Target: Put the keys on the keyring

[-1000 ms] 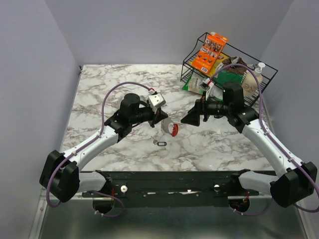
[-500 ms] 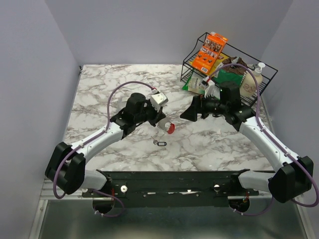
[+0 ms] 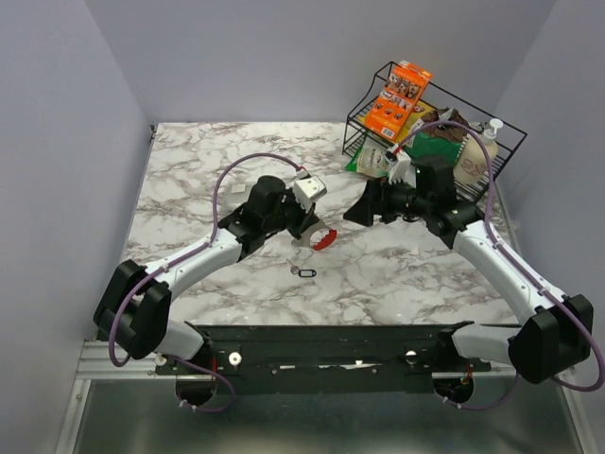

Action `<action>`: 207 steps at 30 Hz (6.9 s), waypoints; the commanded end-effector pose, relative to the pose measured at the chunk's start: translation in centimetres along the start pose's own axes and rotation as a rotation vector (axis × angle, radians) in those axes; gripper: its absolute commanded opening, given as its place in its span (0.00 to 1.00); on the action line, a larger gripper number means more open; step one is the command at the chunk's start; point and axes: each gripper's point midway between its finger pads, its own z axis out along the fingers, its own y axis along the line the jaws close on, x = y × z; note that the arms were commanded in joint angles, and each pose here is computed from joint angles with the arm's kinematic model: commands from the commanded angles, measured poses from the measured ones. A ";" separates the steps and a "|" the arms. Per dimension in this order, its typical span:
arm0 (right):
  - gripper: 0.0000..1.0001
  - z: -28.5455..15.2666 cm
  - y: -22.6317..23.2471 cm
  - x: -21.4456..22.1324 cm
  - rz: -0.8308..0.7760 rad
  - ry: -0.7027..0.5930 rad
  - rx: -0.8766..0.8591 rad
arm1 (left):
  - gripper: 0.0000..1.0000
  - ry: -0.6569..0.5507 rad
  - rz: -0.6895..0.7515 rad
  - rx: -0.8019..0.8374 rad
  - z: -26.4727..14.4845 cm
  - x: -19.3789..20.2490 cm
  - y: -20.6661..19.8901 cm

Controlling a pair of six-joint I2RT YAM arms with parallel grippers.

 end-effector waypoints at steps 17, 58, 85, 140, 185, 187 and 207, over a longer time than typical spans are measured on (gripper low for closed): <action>0.88 1.5 0.7 0.8 0.087 0.062 -0.070 | 0.00 -0.080 0.079 0.037 -0.3 -0.7 -1.1; 0.83 2.0 -4.3 2.1 0.294 0.023 0.189 | 0.56 -0.014 -0.108 0.010 12.3 -0.5 2.4; 0.84 4.8 -7.0 6.0 0.353 0.149 0.218 | 0.69 0.193 -0.514 -0.114 1.5 7.8 5.7; 0.81 13.6 -9.9 9.3 0.728 0.193 0.097 | 0.61 0.292 -0.717 -0.008 6.1 12.0 2.7; 0.82 9.0 -9.0 13.0 0.676 0.251 0.180 | 0.61 0.359 -0.540 -0.109 7.6 8.9 7.5; 0.82 9.2 -9.0 13.1 0.691 0.260 0.176 | 0.61 0.356 -0.550 -0.111 7.9 9.1 7.8; 0.82 11.9 -9.9 10.4 0.660 0.218 0.143 | 0.60 0.414 -0.655 -0.083 4.9 13.7 4.5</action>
